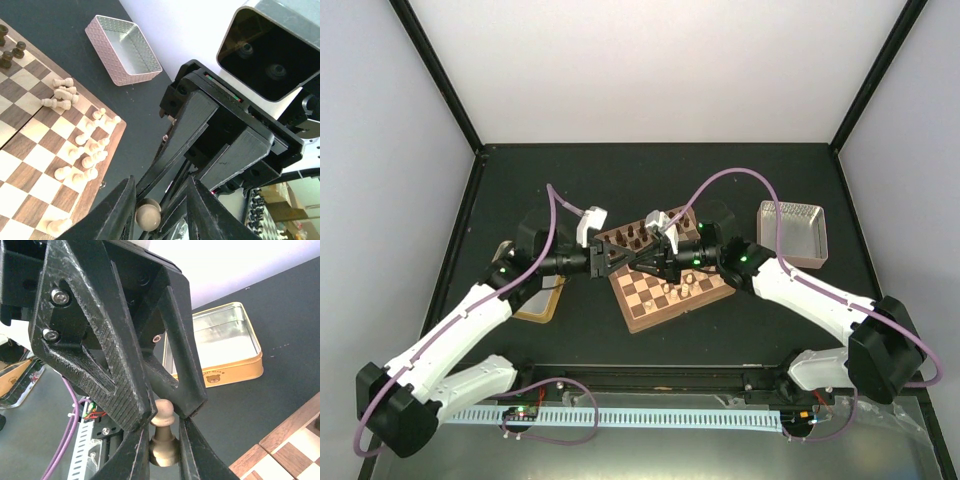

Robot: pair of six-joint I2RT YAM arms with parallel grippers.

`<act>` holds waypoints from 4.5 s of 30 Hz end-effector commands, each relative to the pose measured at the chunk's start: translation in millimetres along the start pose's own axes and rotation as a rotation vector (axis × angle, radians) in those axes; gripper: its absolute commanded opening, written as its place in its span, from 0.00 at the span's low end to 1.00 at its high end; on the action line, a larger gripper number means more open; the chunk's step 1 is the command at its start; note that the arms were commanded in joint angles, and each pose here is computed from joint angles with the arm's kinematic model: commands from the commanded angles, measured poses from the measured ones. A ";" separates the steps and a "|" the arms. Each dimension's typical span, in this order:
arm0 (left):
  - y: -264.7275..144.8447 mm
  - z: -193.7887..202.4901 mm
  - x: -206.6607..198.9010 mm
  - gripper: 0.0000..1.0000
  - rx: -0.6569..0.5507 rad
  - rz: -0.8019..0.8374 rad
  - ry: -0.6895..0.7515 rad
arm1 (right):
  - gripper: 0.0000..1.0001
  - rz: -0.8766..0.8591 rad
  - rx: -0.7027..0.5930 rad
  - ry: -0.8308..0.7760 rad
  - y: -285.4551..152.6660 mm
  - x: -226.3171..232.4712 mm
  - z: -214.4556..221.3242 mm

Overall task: Set up the chess pieces on the board
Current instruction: Place the chess piece on the chessboard.

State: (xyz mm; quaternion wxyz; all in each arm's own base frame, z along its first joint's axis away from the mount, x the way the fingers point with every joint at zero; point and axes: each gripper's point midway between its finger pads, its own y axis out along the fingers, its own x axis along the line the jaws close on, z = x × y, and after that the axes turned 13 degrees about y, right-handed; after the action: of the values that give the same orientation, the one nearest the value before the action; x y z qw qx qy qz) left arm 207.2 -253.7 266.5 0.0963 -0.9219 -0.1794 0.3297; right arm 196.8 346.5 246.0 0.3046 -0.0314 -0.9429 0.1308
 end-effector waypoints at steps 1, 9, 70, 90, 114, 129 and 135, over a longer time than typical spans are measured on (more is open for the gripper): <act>-0.9 -4.6 0.3 0.27 0.009 -0.008 -0.053 | 0.05 0.033 -0.069 -0.065 -5.1 2.1 -17.2; 7.1 1.9 -2.7 0.26 0.049 0.057 -0.087 | 0.05 0.061 -0.075 -0.067 -3.8 -4.3 -18.3; 118.3 106.8 128.3 0.02 0.390 -0.540 0.282 | 0.66 1.063 -0.539 0.467 -157.7 -129.3 52.3; 133.1 123.6 117.8 0.16 0.435 -0.423 0.261 | 0.66 1.069 -0.512 0.471 -153.4 -133.6 54.5; 119.4 93.5 91.9 0.23 0.368 -0.360 0.240 | 0.66 1.038 -0.438 0.544 -147.5 -142.9 47.8; 129.5 112.9 103.7 0.33 0.431 -0.276 0.136 | 0.65 0.997 -0.306 0.664 -129.3 -168.6 51.9; 131.2 121.4 109.6 0.33 0.453 -0.274 0.127 | 0.65 1.002 -0.304 0.660 -130.5 -168.3 53.3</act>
State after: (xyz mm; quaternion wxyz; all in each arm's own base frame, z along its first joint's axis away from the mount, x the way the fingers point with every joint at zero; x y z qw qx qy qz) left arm 235.6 -313.3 61.3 0.3731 -0.8511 -0.2298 0.2890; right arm 301.5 184.1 133.2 0.4741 -0.5551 -0.6732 0.1184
